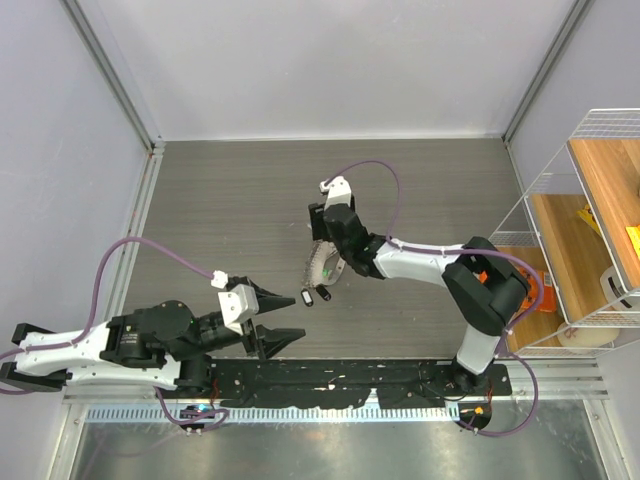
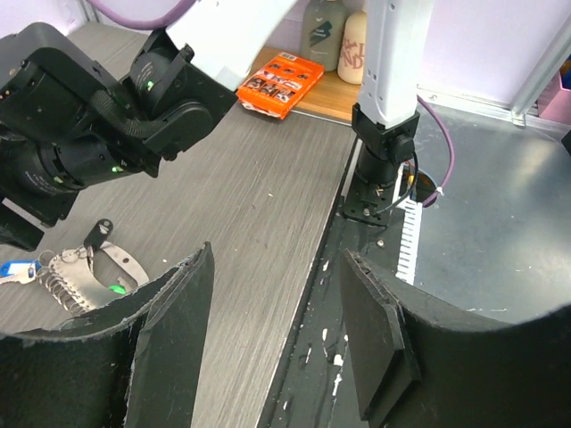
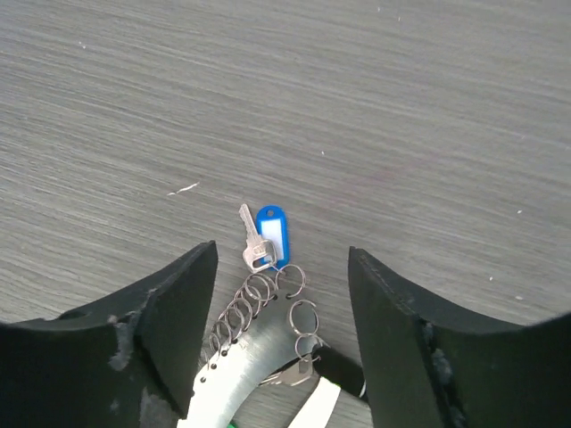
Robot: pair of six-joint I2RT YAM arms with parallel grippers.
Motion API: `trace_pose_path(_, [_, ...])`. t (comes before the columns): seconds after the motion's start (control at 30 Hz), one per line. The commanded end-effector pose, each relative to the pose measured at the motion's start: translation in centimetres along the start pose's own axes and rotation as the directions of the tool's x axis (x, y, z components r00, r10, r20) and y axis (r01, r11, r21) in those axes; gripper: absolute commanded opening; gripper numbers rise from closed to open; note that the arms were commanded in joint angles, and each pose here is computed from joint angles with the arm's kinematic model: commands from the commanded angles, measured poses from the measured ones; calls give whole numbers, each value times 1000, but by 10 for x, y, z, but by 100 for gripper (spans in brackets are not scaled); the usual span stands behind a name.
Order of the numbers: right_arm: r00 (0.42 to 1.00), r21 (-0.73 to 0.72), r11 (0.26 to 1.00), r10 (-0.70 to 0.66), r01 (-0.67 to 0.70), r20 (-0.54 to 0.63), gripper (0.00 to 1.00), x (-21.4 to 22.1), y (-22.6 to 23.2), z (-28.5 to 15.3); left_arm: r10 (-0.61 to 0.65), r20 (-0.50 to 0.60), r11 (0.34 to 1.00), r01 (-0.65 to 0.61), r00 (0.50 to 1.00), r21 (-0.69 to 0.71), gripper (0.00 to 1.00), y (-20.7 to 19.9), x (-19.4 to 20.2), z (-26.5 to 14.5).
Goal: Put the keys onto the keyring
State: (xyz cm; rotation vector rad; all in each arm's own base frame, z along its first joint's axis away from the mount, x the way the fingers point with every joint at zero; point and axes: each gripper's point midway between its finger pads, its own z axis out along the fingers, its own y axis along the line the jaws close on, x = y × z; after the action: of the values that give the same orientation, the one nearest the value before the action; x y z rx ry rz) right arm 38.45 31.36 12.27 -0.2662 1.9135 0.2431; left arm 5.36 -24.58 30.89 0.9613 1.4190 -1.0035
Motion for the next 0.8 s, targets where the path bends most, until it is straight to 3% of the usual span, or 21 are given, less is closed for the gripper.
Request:
trace_pose_path(0.0, [988,5,1000,15,-16,151,71,-75,-1,-19,4,60,1000,-2,998,-30,64,5,-21,-1])
trace_pose_path(0.07, [988,0,1000,2,-2,157,85,-87,-3,-30,7,63,999,-5,998,-38,64,7,-24,-2])
trace_pose_path(0.23, [990,4,999,-36,35,135,91,-112,-11,-55,9,69,998,-5,998,-59,72,12,-31,-7])
trace_pose_path(0.3, [990,5,999,-45,45,137,100,-118,-16,-67,13,71,997,-8,997,-76,76,16,-33,-10])
trace_pose_path(0.4, [991,-46,998,-47,53,128,96,-126,-16,-87,30,75,992,-21,997,-124,85,26,-37,-15])
trace_pose_path(0.47, [992,-57,998,-28,36,124,96,-131,-20,-101,46,73,984,-32,996,-178,100,36,-40,-19])
trace_pose_path(0.63, [992,-34,999,14,-10,128,96,-142,-38,-134,86,63,962,-66,994,-264,100,52,-46,-24])
trace_pose_path(0.77, [992,90,995,37,-48,125,95,-146,-65,-154,134,46,940,-112,990,-323,99,63,-54,-25])
